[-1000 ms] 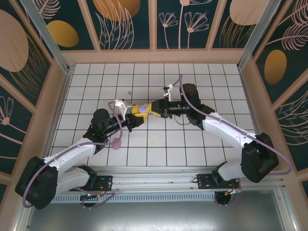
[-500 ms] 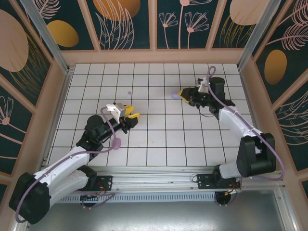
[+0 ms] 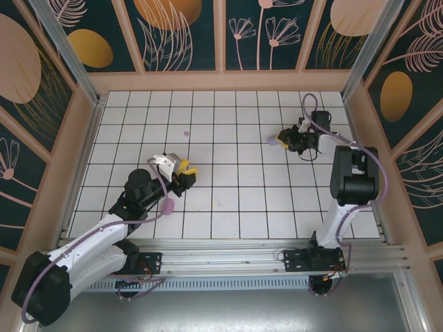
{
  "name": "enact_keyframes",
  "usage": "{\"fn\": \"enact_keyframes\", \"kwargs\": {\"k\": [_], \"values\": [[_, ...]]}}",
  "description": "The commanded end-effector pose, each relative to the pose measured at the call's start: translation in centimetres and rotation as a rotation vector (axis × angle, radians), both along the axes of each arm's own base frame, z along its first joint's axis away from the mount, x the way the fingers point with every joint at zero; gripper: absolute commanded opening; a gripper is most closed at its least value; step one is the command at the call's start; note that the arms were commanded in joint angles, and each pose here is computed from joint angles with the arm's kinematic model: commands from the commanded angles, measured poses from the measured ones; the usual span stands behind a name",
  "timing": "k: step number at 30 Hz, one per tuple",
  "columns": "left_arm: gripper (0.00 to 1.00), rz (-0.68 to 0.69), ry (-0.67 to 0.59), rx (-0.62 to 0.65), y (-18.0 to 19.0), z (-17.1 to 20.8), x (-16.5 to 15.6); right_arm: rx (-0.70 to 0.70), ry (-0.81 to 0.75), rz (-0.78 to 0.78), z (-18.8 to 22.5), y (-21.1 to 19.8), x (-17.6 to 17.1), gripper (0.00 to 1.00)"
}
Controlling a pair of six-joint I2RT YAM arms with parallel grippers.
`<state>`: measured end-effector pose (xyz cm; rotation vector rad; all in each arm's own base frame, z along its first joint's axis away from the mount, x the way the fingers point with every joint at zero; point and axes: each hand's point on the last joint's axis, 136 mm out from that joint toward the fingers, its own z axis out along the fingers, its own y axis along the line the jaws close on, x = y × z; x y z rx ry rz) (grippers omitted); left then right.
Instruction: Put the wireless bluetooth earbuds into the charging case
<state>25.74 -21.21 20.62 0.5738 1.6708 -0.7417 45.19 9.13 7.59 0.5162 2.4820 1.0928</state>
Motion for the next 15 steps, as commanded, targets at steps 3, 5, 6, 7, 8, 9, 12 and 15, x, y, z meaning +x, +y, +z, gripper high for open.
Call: {"fn": "enact_keyframes", "kwargs": {"k": [3,5,6,7,8,9,12,15], "values": [[0.44,0.033,0.006,0.015,0.7,-0.9,-0.1,0.011,-0.012,0.023,-0.5,0.0,2.4,0.17],[0.44,0.04,0.011,0.016,0.9,-1.2,-0.1,0.004,-0.007,0.016,-1.1,-0.2,3.0,0.17],[0.44,0.041,0.013,0.016,0.9,-1.3,-0.1,-0.001,-0.005,0.017,-1.3,-0.2,3.4,0.17],[0.44,0.044,0.013,0.017,0.9,-1.5,-0.1,-0.008,0.001,0.015,-1.7,-0.4,3.7,0.18],[0.44,0.047,0.016,0.019,1.0,-1.6,0.0,-0.015,0.008,0.014,-2.0,-0.4,3.9,0.19],[0.44,0.048,0.018,0.02,1.0,-1.7,0.0,-0.021,0.016,0.011,-2.3,-0.6,4.1,0.2],[0.45,0.058,0.024,0.03,1.1,-2.0,0.2,-0.039,0.034,0.001,-2.9,-0.8,4.1,0.28],[0.46,0.107,0.026,0.044,1.7,-2.1,0.7,-0.078,0.037,-0.013,-2.8,-1.1,4.0,0.43]]}}
